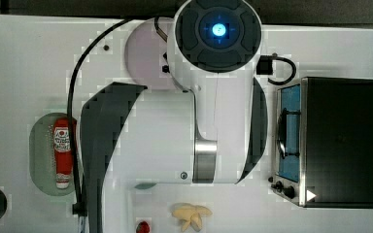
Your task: Pick ketchup from strainer and place it on the table
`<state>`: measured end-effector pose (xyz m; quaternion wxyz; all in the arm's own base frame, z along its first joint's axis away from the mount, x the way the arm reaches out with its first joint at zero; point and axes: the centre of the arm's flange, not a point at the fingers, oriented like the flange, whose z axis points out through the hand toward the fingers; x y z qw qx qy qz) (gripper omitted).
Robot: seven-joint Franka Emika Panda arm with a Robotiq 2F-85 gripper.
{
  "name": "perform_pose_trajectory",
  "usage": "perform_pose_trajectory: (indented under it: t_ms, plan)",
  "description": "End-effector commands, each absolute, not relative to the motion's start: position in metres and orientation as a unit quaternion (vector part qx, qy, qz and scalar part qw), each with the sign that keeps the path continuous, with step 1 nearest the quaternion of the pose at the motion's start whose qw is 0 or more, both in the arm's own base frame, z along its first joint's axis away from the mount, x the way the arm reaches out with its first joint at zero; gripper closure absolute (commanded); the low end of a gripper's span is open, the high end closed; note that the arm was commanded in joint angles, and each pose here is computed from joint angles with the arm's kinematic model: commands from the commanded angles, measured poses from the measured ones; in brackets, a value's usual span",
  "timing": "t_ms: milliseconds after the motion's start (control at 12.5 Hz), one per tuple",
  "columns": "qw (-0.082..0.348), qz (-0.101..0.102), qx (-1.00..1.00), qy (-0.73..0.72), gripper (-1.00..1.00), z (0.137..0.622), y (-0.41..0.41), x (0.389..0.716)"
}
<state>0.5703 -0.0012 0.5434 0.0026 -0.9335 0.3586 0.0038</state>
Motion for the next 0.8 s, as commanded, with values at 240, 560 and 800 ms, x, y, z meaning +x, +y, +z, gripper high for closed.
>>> perform_pose_trajectory:
  t_ms: [240,560,800]
  plan:
    - [-0.006,0.013,-0.937,0.35,-1.0,0.604,0.007,0.5]
    - [-0.007,0.002,-0.964,0.266,-1.0,0.578,0.101,0.517]
    - [-0.011,0.015,-0.984,0.176,-1.0,0.548,0.199,0.507]
